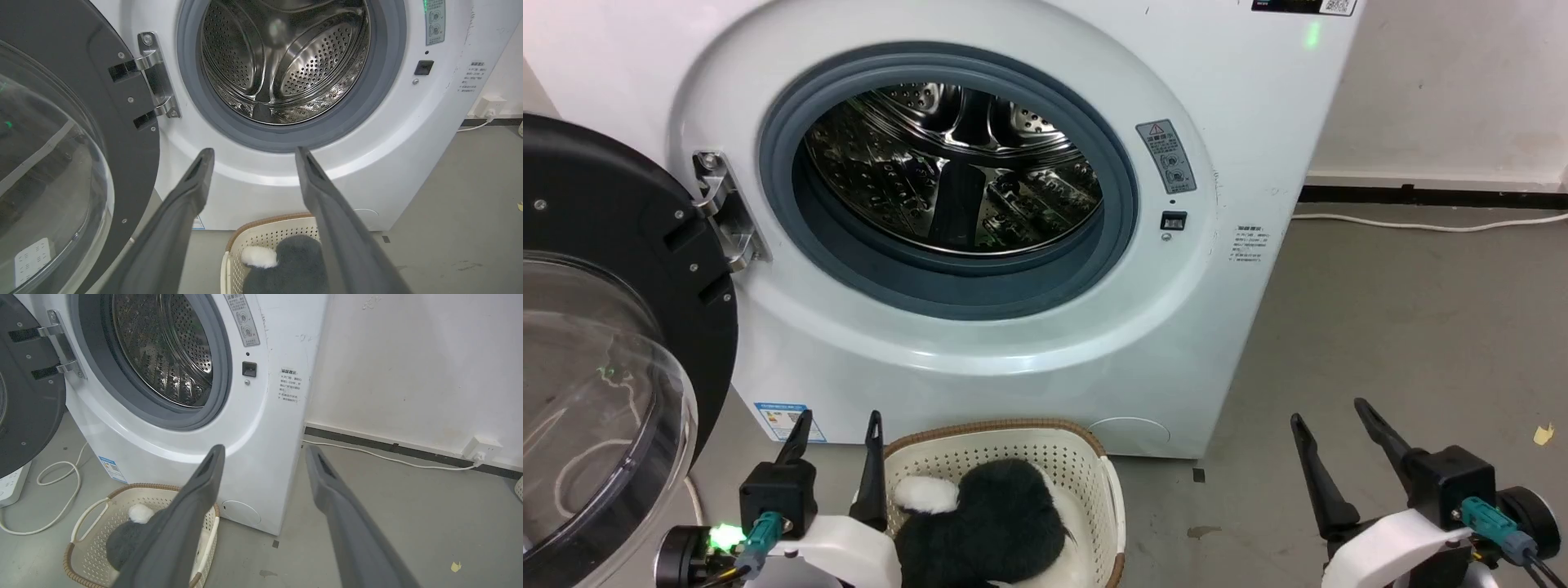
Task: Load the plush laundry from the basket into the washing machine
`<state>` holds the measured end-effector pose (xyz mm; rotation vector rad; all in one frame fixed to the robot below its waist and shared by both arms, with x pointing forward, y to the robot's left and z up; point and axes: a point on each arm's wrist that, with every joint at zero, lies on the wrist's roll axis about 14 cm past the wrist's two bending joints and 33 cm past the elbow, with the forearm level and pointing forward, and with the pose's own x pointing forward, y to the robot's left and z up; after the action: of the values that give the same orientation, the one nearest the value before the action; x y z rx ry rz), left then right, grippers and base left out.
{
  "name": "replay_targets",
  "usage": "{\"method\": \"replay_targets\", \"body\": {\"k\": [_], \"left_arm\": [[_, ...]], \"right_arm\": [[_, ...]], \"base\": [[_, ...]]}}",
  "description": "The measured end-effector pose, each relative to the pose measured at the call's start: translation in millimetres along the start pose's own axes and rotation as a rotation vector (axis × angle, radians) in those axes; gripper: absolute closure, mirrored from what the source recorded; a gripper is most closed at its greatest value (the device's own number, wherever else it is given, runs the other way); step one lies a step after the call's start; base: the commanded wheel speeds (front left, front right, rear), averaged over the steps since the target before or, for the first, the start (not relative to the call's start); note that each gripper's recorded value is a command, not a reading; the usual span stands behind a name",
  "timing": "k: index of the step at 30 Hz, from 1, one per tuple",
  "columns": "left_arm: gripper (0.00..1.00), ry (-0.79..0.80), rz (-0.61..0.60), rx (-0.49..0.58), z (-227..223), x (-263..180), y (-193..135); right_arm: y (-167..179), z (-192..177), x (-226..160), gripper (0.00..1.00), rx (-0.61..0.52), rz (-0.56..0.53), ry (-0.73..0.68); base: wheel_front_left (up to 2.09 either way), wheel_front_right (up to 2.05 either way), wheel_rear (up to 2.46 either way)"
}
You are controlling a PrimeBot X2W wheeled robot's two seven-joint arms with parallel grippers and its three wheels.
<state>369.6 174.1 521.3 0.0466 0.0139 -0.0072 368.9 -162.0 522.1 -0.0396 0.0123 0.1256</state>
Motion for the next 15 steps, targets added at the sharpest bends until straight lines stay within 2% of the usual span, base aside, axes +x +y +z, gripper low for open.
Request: {"method": "replay_targets", "body": {"k": [15], "left_arm": [[0.0,0.069,-0.048,-0.032,-29,15,-19]], "right_arm": [[-3,-14,7,0.0,0.023,-0.005,0.021]], "base": [[0.0,0.0,0.0]]}}
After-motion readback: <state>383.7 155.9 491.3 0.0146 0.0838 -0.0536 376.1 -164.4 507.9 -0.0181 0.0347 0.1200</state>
